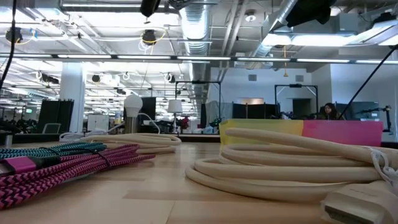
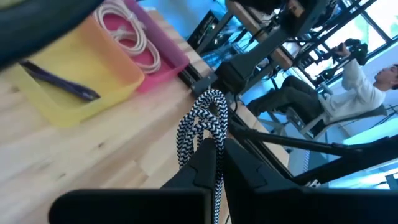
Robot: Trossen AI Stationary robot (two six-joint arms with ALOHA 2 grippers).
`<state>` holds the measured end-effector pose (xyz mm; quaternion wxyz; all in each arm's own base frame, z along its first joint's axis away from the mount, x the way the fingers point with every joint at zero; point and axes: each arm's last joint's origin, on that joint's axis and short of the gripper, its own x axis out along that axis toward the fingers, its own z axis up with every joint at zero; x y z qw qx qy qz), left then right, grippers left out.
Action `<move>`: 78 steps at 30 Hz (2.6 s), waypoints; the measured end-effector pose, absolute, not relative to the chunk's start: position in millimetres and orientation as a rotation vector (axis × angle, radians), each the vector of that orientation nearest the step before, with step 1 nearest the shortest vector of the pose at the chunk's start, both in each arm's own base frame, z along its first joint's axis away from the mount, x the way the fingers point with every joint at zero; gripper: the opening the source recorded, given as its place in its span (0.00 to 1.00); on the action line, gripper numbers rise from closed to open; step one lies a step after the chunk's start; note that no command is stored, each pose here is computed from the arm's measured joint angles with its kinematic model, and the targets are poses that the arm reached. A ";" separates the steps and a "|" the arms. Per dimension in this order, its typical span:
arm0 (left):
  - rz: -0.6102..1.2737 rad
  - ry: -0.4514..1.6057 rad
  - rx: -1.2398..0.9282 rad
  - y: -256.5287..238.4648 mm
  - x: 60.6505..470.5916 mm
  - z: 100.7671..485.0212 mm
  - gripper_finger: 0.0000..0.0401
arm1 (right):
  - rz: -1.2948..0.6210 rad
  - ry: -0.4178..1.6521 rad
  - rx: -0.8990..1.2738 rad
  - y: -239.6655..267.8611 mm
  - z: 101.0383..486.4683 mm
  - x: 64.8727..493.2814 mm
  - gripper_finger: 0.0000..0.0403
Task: Pick & Place USB Port
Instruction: Put the white charger cable into the yellow bin
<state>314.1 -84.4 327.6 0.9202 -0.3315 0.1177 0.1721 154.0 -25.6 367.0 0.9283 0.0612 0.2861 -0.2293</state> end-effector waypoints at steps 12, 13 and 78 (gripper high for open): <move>0.346 0.240 -0.633 -83.7 312.7 330.2 0.03 | -0.471 0.587 0.125 -25.7 367.0 154.0 0.29; 0.346 0.241 -0.625 -83.3 312.8 330.2 0.03 | -0.471 0.586 0.127 -25.6 367.0 154.0 0.29; 0.190 -0.040 -0.223 -3.8 333.6 366.6 0.03 | 0.033 0.323 0.205 -10.3 339.9 296.8 0.23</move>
